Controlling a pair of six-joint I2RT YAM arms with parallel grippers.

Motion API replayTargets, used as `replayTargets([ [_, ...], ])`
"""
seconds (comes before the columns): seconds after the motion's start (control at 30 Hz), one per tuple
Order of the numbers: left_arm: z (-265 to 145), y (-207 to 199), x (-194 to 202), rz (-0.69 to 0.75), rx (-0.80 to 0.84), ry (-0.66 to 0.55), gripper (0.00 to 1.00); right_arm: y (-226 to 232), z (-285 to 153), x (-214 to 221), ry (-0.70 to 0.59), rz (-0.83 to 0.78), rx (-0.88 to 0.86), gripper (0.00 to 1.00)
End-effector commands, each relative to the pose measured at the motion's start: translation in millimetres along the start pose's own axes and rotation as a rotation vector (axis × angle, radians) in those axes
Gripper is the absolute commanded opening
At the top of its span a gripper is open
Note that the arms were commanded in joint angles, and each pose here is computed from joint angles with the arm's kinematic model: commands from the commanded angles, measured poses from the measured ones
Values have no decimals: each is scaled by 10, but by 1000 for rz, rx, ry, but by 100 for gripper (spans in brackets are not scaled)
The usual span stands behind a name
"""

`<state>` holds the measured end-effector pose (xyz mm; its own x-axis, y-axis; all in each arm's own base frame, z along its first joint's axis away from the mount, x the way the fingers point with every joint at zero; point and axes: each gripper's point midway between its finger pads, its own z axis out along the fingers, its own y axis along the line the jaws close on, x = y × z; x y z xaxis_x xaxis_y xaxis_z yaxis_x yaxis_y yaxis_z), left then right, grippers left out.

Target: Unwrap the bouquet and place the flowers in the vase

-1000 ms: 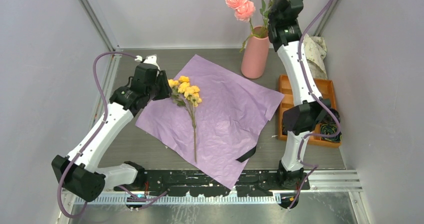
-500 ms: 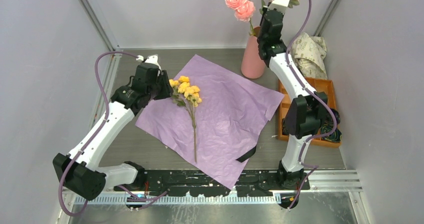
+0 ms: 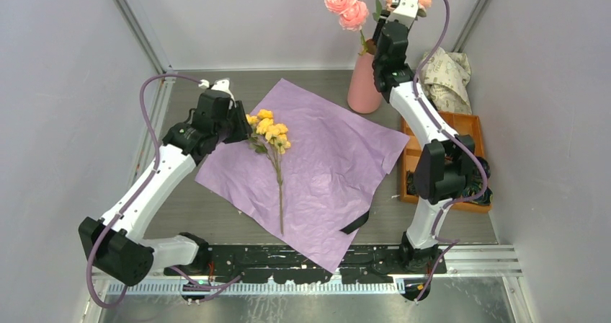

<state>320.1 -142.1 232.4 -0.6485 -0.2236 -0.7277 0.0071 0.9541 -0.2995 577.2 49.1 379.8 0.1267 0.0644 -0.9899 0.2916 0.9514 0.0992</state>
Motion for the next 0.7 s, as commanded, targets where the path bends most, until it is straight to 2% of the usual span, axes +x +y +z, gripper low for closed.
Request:
replayTargets([
  [0.0, 41, -84, -113, -18, 38, -40, 37, -37, -175, -263, -23, 40, -23, 59],
  [0.07, 76, -86, -87, -18, 38, -29, 37, -61, -214, -311, -29, 46, -22, 71],
  [0.27, 189, -133, -14, -24, 53, 9, 37, -140, -382, -530, -51, 68, -31, 87],
  [0.47, 334, -139, 73, -26, 49, 48, 37, -249, -639, -901, -109, 130, -47, 94],
  [0.67, 626, -135, 295, -31, 31, 145, 37, -402, -987, -1174, -143, 186, -69, 96],
])
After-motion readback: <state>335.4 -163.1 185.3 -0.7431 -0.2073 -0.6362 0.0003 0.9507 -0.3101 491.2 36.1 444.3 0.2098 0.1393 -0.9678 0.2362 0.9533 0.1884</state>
